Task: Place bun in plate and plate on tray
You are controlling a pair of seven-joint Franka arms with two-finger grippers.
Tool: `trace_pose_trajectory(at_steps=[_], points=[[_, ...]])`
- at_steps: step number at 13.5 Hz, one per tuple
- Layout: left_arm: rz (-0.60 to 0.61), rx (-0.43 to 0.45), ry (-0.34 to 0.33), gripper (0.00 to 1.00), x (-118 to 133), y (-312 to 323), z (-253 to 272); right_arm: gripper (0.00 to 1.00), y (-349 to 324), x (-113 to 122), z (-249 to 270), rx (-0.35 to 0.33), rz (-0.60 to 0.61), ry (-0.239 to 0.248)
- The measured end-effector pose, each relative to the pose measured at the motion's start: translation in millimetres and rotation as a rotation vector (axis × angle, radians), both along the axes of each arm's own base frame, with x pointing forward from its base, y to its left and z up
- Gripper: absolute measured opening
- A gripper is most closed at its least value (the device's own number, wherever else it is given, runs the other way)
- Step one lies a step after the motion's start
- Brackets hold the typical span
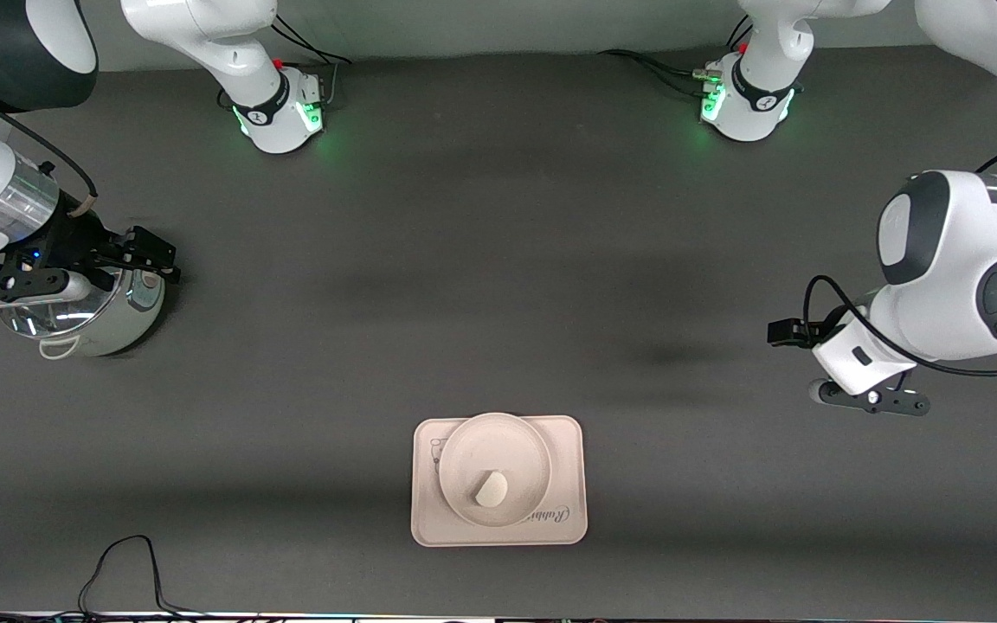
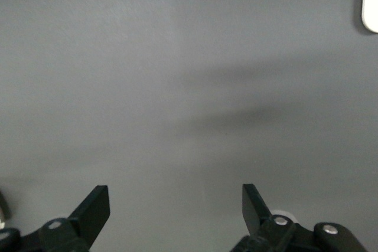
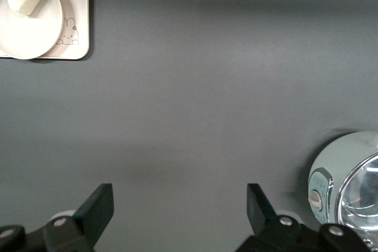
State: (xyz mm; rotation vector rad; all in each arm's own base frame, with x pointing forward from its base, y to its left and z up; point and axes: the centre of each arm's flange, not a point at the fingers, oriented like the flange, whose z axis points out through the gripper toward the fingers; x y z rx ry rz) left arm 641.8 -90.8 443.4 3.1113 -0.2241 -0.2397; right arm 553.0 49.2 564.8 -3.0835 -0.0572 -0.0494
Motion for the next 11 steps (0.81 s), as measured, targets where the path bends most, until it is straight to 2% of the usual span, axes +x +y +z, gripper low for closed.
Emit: trace_pose_trajectory(at_steps=[2,5,7,9,11], points=[[0.012,0.005,-0.007,1.0,-10,4,48,1.0,-1,0,-1,0.0,-0.001,0.001],[0.115,0.009,-0.125,1.0,-38,50,143,1.0,-2,0,-1,0.0,-0.004,0.002],[0.162,0.011,-0.169,1.0,-68,81,193,1.0,-2,0,-1,0.0,-0.004,0.001],[0.178,0.012,-0.183,1.0,-92,89,221,1.0,-2,0,-1,0.0,-0.004,0.001],[0.182,0.012,-0.177,1.0,-93,92,219,1.0,-3,0,-1,0.0,-0.006,-0.001]])
